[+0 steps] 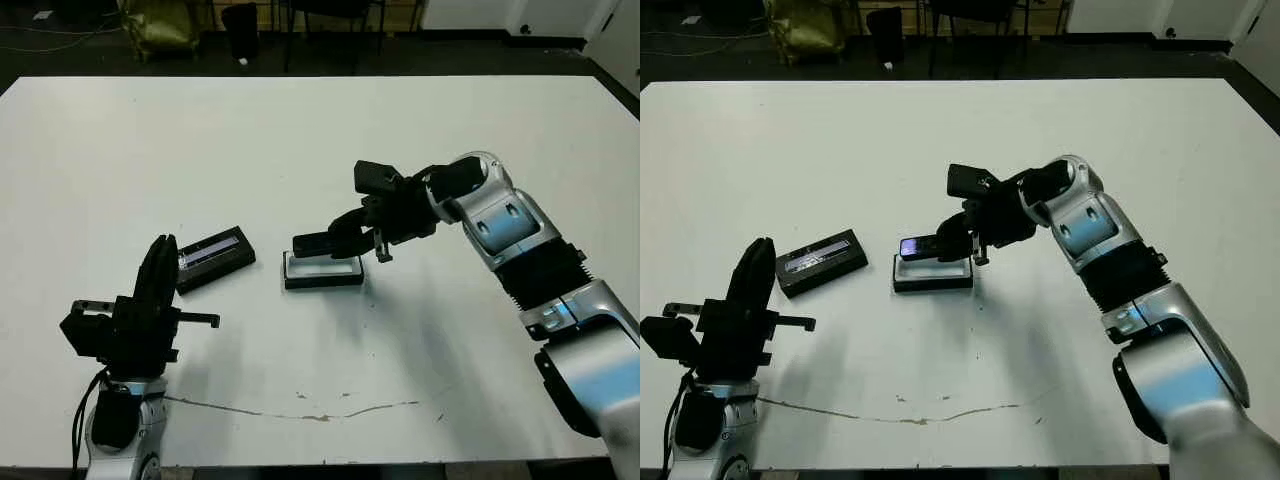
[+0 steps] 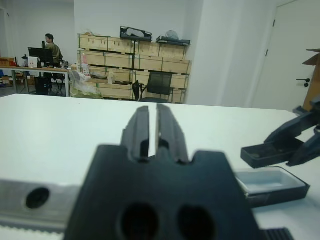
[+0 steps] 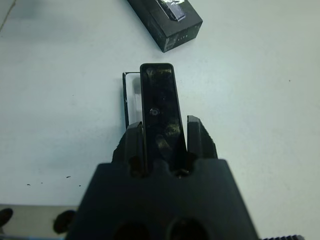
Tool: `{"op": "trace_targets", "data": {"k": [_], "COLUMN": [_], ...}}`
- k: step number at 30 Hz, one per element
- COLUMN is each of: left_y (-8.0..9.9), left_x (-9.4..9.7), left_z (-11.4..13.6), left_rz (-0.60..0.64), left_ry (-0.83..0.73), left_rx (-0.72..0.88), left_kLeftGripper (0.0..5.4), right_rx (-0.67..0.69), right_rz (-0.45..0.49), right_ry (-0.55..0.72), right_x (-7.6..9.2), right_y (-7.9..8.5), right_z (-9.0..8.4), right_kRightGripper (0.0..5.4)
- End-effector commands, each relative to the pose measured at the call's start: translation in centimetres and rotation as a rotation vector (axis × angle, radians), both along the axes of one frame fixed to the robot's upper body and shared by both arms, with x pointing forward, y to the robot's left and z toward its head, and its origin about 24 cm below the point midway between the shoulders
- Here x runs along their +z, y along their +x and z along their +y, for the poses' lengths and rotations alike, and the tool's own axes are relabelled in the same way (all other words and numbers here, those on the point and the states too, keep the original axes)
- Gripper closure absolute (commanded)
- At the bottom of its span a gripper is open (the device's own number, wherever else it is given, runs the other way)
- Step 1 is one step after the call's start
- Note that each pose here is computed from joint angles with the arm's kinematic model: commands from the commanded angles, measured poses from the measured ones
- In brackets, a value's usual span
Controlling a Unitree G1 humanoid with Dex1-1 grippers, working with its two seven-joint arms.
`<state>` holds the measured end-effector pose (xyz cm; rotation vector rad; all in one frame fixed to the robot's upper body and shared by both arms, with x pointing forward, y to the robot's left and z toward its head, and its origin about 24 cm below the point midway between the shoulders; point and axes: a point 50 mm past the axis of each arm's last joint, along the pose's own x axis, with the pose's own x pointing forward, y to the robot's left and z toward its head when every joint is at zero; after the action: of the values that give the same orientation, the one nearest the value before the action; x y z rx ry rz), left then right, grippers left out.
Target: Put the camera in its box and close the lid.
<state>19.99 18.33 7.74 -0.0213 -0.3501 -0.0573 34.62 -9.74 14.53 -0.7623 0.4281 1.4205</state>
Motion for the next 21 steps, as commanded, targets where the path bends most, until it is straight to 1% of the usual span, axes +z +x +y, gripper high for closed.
{"op": "trace_targets", "data": {"k": [1, 5, 9, 17, 21], "left_y": [-0.23, -0.27, -0.26, -0.33, -0.22], "left_x": [-0.6, -0.65, -0.66, -0.62, -0.67], "left_z": [0.22, 0.24, 0.26, 0.18, 0.21], "left_rz": [0.03, 0.031, 0.032, 0.04, 0.028], "left_ry": [0.008, 0.003, -0.001, -0.003, 0.006], "left_rx": [0.006, 0.011, 0.004, 0.011, 0.008], "left_kLeftGripper": [5.4, 5.4, 5.4, 5.4, 5.4], "right_rx": [0.002, 0.0, 0.001, 0.009, 0.011], "right_rz": [0.011, 0.02, 0.003, 0.01, 0.035], "right_ry": [-0.015, -0.016, -0.016, -0.025, -0.02], "right_x": [-0.68, -0.66, -0.61, -0.72, -0.93], "right_y": [-0.07, -0.01, -0.02, -0.03, -0.08], "right_z": [0.08, 0.04, -0.07, -0.07, 0.03], "right_kRightGripper": [4.81, 4.81, 4.81, 4.81, 4.81]}}
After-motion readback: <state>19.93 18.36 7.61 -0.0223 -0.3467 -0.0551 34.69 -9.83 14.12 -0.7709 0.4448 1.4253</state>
